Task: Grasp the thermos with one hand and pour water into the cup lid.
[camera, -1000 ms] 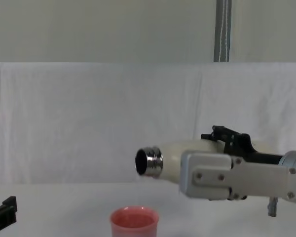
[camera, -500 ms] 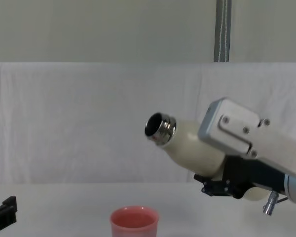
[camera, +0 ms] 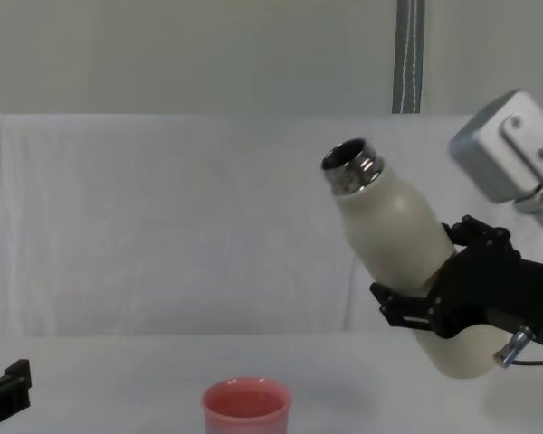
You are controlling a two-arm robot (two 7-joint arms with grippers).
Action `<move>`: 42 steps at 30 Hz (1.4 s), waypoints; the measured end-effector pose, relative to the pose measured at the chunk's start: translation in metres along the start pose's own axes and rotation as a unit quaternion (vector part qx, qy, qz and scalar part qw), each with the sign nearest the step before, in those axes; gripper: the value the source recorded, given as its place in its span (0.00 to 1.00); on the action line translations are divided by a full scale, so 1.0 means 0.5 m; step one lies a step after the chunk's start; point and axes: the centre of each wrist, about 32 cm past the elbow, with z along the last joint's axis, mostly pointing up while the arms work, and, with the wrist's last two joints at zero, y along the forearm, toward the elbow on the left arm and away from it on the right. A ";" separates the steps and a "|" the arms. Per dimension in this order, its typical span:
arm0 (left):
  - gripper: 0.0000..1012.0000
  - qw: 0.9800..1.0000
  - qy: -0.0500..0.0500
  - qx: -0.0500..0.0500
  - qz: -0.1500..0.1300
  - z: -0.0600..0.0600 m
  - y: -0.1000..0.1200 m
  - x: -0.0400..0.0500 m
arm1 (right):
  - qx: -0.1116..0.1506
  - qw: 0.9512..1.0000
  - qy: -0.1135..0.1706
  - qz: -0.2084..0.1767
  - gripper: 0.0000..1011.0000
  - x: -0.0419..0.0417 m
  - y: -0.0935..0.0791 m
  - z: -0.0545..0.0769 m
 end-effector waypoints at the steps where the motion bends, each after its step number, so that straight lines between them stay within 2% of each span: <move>1: 0.99 1.000 0.000 0.000 0.000 0.000 0.000 0.000 | 0.002 1.000 0.010 -0.002 0.94 0.001 -0.001 -0.001; 2: 0.99 1.000 0.000 0.000 0.000 0.000 0.000 0.000 | 0.005 1.000 0.027 -0.006 0.94 0.003 -0.004 -0.004; 4: 0.99 1.000 0.000 0.000 0.000 0.000 0.000 0.000 | 0.007 0.999 0.044 -0.010 0.94 0.006 -0.007 -0.006; 8: 0.99 1.000 0.000 0.000 0.000 0.000 0.000 0.000 | 0.015 0.995 0.092 -0.023 0.94 0.010 -0.017 -0.015; 14: 0.99 1.000 0.000 0.000 0.000 0.000 0.000 0.000 | 0.018 0.990 0.133 -0.035 0.94 0.012 -0.029 -0.024; 15: 0.99 1.000 0.000 0.000 0.000 0.000 0.000 0.000 | 0.019 0.988 0.148 -0.040 0.94 0.012 -0.033 -0.027; 20: 0.99 1.000 0.000 0.000 0.000 0.000 0.000 0.000 | 0.018 0.981 0.184 -0.055 0.94 0.009 -0.045 -0.036; 22: 0.99 1.000 0.000 0.000 0.000 0.000 0.000 0.000 | 0.016 0.977 0.204 -0.064 0.94 0.007 -0.054 -0.041; 30: 0.99 1.000 0.000 0.000 0.000 0.000 0.000 0.000 | 0.003 0.967 0.243 -0.082 0.94 0.001 -0.079 -0.055; 38: 0.99 1.000 0.000 0.000 0.000 0.000 0.000 0.000 | -0.012 0.962 0.257 -0.092 0.94 -0.004 -0.098 -0.067; 42: 0.99 1.000 0.000 0.000 0.000 0.000 0.000 0.000 | -0.018 0.958 0.270 -0.099 0.94 -0.008 -0.107 -0.076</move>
